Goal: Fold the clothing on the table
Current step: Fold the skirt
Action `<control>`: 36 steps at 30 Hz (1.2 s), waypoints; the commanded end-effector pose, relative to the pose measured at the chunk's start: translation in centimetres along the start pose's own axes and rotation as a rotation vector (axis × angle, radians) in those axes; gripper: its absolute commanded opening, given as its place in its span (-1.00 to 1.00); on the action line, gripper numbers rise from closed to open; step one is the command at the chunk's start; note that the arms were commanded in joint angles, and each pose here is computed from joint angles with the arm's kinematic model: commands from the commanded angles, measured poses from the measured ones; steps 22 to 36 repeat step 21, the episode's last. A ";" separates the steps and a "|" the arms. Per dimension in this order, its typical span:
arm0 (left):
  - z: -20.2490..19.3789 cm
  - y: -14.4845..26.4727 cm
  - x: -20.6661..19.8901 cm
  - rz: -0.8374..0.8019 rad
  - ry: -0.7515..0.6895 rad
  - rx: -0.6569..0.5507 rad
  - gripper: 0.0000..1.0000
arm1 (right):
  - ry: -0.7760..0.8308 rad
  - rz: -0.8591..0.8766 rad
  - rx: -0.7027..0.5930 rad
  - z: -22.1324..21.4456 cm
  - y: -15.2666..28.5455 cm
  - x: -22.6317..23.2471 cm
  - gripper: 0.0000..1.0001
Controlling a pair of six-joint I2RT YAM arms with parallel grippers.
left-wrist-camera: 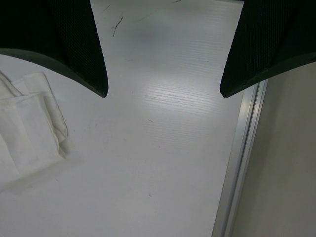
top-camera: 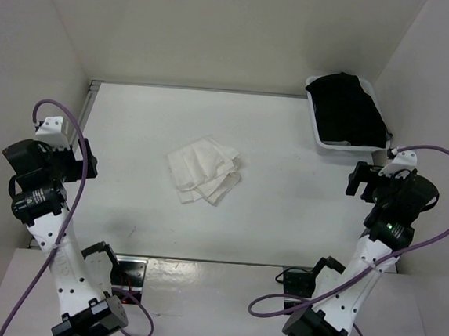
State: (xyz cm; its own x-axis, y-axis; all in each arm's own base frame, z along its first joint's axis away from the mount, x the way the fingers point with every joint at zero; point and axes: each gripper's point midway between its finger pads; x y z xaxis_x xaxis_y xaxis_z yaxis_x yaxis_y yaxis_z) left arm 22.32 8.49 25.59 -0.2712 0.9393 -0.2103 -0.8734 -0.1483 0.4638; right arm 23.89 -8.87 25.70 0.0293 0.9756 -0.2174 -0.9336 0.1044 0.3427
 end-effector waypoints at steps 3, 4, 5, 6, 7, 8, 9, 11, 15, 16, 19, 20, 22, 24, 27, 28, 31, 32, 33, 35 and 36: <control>0.9 0.2 -0.3 -0.019 -0.026 -0.043 1.00 | 0.031 -0.005 -0.035 0.6 0.1 -0.2 0.96; 0.9 0.2 -0.3 -0.019 -0.026 -0.043 1.00 | 0.031 -0.005 -0.035 0.6 0.1 -0.2 0.96; 0.9 0.2 -0.3 -0.019 -0.026 -0.043 1.00 | 0.031 -0.005 -0.035 0.6 0.1 -0.2 0.96; 0.9 0.2 -0.3 -0.019 -0.026 -0.043 1.00 | 0.031 -0.005 -0.035 0.6 0.1 -0.2 0.96; 0.9 0.2 -0.3 -0.019 -0.026 -0.043 1.00 | 0.031 -0.005 -0.035 0.6 0.1 -0.2 0.96; 0.9 0.2 -0.3 -0.019 -0.026 -0.043 1.00 | 0.031 -0.005 -0.035 0.6 0.1 -0.2 0.96; 0.9 0.2 -0.3 -0.019 -0.026 -0.043 1.00 | 0.031 -0.005 -0.035 0.6 0.1 -0.2 0.96; 0.9 0.2 -0.3 -0.019 -0.026 -0.043 1.00 | 0.035 -0.008 -0.042 0.8 0.3 -0.1 0.96; 0.9 0.2 -0.3 -0.019 -0.026 -0.043 1.00 | 0.035 -0.008 -0.042 0.8 0.3 -0.1 0.96; 0.9 0.2 -0.3 -0.019 -0.026 -0.043 1.00 | 0.035 -0.019 -0.037 0.7 0.3 -0.3 0.96; 0.9 0.2 -0.3 -0.019 -0.026 -0.043 1.00 | 0.035 -0.019 -0.037 0.7 0.3 -0.3 0.96; 0.9 0.2 -0.3 -0.019 -0.026 -0.043 1.00 | 0.044 -0.020 -0.037 0.7 0.3 -0.4 0.96; 0.9 0.2 -0.3 -0.019 -0.026 -0.043 1.00 | 0.044 -0.020 -0.037 0.7 0.3 -0.4 0.96; 0.9 0.2 -0.3 -0.019 -0.026 -0.043 1.00 | 0.044 -0.020 -0.037 0.7 0.3 -0.4 0.96; 0.9 0.2 -0.3 -0.019 -0.026 -0.043 1.00 | 0.044 -0.020 -0.037 0.7 0.3 -0.4 0.96; 0.9 0.2 -0.3 -0.019 -0.026 -0.043 1.00 | 0.044 -0.020 -0.037 0.7 0.3 -0.4 0.96; 0.9 0.2 -0.3 -0.019 -0.026 -0.043 1.00 | 0.044 -0.020 -0.037 0.7 0.3 -0.4 0.96; 0.9 0.2 -0.3 -0.019 -0.026 -0.043 1.00 | 0.044 -0.020 -0.037 0.7 0.3 -0.4 0.96; 0.9 0.2 -0.3 -0.019 -0.026 -0.043 1.00 | 0.044 -0.020 -0.037 0.7 0.3 -0.4 0.96; 0.9 0.2 -0.3 -0.019 -0.026 -0.043 1.00 | 0.044 -0.020 -0.037 0.7 0.3 -0.4 0.96; 0.9 0.2 -0.3 -0.019 -0.026 -0.043 1.00 | 0.044 -0.020 -0.037 0.7 0.3 -0.4 0.96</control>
Point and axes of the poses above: each gripper's point midway between its finger pads, its own y axis back along the fingers, its own x axis along the line the jaws close on, z = x × y, and after that the axes turned 11 degrees about y, right-handed
